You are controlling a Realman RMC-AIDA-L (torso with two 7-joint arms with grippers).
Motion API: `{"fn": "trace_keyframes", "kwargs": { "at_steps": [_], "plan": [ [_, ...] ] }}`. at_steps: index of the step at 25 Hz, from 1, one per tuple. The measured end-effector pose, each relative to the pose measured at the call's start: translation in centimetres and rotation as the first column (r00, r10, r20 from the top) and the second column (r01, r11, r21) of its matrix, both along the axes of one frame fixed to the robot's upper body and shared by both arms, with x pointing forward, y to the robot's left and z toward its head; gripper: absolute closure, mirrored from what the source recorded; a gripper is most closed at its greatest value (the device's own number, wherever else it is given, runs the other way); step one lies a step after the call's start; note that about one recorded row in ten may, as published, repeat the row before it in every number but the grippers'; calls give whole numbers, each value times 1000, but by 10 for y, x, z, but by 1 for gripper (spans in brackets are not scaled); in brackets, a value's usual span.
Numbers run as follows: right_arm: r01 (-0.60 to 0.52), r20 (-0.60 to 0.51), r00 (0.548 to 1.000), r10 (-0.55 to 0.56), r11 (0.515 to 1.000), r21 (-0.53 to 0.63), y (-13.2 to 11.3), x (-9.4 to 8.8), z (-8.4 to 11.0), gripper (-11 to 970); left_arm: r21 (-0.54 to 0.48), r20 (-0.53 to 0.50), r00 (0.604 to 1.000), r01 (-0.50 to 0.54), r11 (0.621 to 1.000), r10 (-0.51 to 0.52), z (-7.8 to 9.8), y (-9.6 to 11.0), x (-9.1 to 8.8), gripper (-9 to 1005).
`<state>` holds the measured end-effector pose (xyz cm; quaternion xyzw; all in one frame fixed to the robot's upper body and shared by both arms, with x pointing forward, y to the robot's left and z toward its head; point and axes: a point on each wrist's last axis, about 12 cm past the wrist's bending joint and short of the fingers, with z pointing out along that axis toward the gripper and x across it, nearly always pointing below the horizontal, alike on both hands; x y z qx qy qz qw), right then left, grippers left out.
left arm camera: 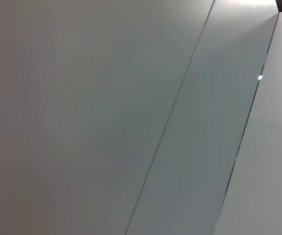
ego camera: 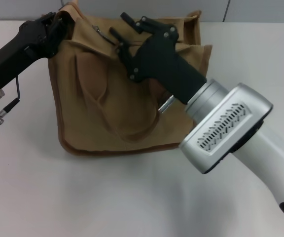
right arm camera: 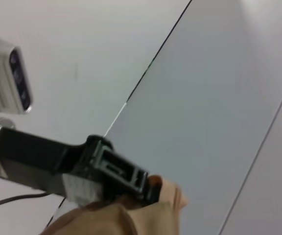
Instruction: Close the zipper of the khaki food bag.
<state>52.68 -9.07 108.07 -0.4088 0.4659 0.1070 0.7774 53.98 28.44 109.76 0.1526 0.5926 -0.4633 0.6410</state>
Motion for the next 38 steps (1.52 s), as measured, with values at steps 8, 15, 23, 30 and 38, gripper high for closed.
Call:
{"fn": "trace_keyframes", "kwargs": {
  "at_steps": [8, 15, 23, 30, 38],
  "plan": [
    [-28, -13, 1000, 28, 1000, -13, 2, -6, -4, 609, 1, 15, 1000, 20, 1000, -20, 5, -6, 6, 966],
    [-9, -41, 999, 6, 999, -51, 4, 4, -4, 568, 9, 25, 998, 54, 998, -55, 9, -14, 11, 966],
    [-1, -45, 999, -2, 998, -67, 7, 13, -1, 568, 13, 29, 997, 68, 998, -68, 11, -18, 14, 966],
    [21, -64, 998, -26, 997, -71, 6, 19, 0, 573, 12, 29, 997, 65, 998, -65, 11, -18, 14, 966],
    [11, -80, 997, -17, 998, -67, 5, 23, 0, 577, 14, 29, 998, 61, 998, -61, 11, -18, 16, 966]
  ]
}}
